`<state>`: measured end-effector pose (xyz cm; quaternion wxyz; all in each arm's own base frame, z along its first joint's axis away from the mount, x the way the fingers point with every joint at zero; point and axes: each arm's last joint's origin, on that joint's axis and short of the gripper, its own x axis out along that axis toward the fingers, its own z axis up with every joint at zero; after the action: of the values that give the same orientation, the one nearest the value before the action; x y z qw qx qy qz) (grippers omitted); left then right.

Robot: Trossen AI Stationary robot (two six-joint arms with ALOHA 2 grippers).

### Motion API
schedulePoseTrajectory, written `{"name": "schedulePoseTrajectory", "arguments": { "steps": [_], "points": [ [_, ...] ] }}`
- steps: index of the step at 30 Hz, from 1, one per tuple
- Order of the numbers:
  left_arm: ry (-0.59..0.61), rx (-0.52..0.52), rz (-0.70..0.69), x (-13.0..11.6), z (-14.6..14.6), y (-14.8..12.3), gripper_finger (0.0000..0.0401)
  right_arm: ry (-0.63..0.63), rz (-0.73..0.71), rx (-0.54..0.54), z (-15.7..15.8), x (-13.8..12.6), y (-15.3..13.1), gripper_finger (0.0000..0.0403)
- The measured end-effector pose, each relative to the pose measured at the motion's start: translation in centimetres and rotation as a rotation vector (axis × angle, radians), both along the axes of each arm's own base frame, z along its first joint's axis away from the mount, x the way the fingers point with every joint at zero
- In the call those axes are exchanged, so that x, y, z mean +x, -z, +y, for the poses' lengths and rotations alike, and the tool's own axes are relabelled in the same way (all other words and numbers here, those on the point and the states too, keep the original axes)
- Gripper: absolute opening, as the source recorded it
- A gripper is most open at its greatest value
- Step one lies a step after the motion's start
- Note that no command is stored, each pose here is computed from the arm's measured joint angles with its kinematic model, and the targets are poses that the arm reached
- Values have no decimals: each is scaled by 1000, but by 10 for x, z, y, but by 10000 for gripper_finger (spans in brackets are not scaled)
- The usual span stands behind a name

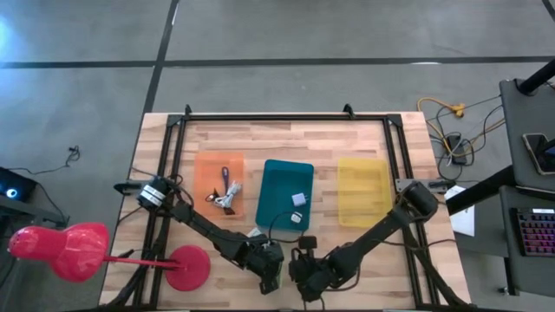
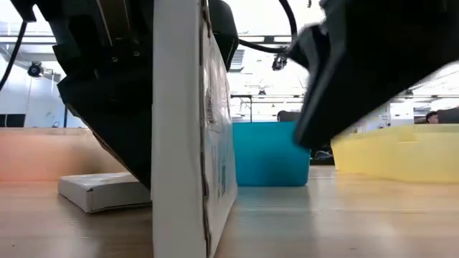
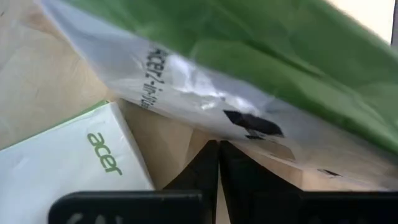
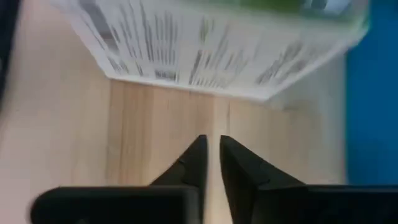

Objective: Pick and place items into bin
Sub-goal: Put the right card reader box into the yellow bin

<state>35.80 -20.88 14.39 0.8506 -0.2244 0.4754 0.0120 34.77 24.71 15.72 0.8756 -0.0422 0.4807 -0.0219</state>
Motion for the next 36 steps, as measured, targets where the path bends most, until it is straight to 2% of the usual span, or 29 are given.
{"name": "schedulePoseTrajectory", "arguments": {
  "steps": [6, 10, 15, 23, 31, 36],
  "points": [
    [-1, -11, -21, 2, -1, -1, 0, -276, -27, -178, 0, -3, -33, 102],
    [-2, -23, -44, 3, -2, -2, 0, -428, -11, -272, 0, -5, -35, 148],
    [-18, -7, -63, 4, -1, -3, 0, -522, 1, -342, -1, -4, -33, 182],
    [-27, 2, -85, 5, -2, -4, 0, -508, -55, -401, -4, 3, -34, 187],
    [-27, -7, -96, 5, -3, -3, 0, -569, -51, -458, -1, 11, -16, 177],
    [-22, -3, -89, 3, -3, -1, 0, -606, -36, -489, -1, 11, -15, 176]
  ]
}}
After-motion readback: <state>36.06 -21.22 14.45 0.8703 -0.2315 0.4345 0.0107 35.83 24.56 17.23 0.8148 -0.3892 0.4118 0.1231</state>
